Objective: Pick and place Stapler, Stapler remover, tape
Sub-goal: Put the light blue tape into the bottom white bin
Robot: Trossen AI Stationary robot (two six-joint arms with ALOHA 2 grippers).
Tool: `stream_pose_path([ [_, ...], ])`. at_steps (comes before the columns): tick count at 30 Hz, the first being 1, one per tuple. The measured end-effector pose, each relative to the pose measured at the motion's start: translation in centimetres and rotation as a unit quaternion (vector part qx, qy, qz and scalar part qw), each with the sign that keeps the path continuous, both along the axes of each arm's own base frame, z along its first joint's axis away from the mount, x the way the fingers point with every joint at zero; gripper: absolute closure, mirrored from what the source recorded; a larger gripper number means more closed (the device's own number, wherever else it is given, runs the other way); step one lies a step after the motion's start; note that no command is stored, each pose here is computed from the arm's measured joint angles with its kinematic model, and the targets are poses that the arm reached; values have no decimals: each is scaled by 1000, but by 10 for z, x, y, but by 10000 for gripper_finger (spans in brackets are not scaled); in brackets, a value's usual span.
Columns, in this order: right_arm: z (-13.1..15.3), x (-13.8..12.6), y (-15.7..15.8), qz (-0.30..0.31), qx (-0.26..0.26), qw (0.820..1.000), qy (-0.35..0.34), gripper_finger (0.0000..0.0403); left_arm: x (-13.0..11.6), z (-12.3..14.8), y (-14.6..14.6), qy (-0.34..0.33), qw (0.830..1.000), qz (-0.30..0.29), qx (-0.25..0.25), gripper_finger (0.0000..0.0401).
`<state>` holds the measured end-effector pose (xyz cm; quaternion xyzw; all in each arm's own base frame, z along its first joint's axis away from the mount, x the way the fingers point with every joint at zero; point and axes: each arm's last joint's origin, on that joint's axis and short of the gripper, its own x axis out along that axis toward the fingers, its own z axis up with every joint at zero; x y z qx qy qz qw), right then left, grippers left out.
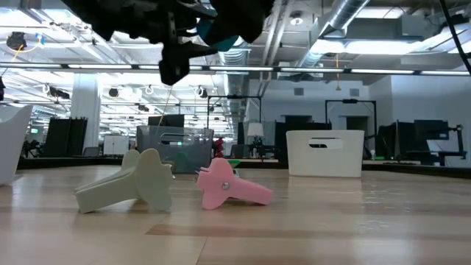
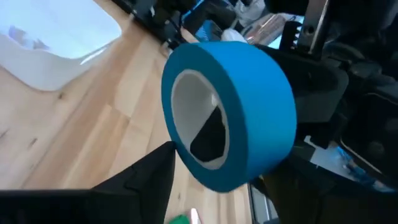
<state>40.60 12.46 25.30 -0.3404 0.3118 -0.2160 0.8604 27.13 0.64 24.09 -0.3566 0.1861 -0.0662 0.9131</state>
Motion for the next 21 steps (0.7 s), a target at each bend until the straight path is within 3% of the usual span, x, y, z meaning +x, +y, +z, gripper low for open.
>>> stream_pose_path([
  [21, -9, -8, 8, 38, 63, 996, 40, 374, 5, -1, 0, -24, 999, -2, 32, 210],
])
